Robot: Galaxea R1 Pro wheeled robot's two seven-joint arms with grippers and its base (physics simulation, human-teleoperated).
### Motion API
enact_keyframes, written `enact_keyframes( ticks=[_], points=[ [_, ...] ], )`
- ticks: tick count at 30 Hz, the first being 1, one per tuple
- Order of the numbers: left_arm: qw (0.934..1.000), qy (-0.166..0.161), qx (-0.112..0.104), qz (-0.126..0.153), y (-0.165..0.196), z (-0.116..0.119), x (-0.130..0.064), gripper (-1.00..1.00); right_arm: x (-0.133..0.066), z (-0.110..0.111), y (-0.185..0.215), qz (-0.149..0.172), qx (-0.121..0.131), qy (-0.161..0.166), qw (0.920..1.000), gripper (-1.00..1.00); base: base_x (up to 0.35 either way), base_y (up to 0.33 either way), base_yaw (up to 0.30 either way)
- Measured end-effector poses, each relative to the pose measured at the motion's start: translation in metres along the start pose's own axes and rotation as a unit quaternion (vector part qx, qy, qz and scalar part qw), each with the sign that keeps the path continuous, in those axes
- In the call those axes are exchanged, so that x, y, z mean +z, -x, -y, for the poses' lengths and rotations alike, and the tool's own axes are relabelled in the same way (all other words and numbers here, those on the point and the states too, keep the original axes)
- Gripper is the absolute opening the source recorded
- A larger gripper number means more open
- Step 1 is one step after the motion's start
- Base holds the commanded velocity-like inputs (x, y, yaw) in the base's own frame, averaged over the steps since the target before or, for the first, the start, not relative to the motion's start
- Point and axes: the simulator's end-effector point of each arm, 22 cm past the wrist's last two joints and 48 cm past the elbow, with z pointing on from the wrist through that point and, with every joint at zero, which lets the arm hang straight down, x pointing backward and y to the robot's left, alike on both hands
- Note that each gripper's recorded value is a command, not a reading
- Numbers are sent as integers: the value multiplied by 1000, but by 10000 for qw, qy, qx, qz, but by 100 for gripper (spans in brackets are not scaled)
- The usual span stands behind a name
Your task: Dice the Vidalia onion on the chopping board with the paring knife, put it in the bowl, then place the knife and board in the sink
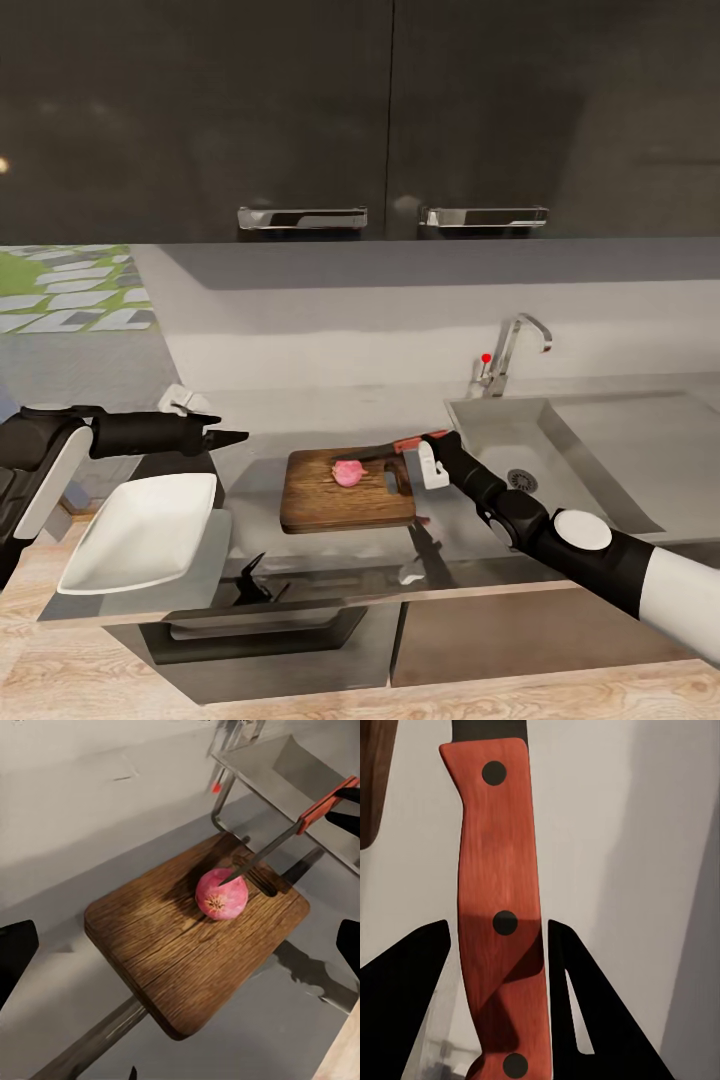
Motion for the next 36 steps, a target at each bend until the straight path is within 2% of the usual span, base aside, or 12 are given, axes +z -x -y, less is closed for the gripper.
enact_keyframes(
  ticks=[21,26,36],
  points=[
    [10000,-25,27,-7,1,3,0,100,2,-5,-6,-80,-2,54,10000,-100,0,0,0],
    [10000,-33,29,-9,0,3,0,100,7,-9,-11,-189,42,89,9998,-100,0,0,0],
    [10000,-43,32,-16,0,4,1,100,11,-9,-9,-204,78,90,9997,-100,0,0,0]
  ],
)
